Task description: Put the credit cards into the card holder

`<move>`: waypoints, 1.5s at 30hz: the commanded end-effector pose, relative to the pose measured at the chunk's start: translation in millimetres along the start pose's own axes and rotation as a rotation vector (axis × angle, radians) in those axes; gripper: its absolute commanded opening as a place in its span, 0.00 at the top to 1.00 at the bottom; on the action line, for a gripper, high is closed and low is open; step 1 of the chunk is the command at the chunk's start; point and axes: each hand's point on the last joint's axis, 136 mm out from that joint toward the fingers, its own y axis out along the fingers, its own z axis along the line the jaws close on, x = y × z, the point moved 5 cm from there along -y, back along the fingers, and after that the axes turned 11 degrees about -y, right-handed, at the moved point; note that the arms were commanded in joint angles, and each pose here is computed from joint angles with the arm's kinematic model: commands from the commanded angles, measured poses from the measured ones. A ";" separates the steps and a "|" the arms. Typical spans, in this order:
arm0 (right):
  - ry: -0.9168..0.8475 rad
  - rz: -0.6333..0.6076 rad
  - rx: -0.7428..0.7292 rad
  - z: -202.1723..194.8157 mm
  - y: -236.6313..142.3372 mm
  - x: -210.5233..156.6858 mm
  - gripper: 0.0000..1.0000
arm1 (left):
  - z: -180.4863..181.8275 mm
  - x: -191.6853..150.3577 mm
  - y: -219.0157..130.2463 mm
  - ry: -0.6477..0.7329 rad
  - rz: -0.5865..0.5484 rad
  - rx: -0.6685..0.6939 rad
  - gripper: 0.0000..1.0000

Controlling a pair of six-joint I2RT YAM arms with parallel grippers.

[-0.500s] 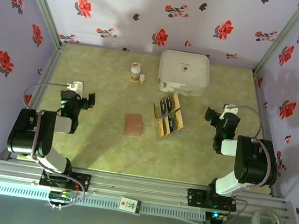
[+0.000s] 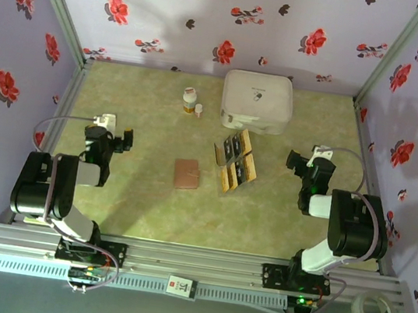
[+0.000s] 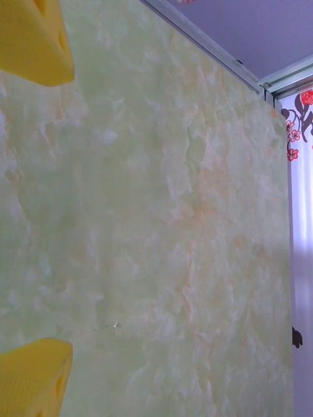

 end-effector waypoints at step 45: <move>0.444 0.088 0.032 -12.0 -78.9 125.9 0.01 | -5.3 82.7 -38.1 -0.167 -0.006 0.127 0.00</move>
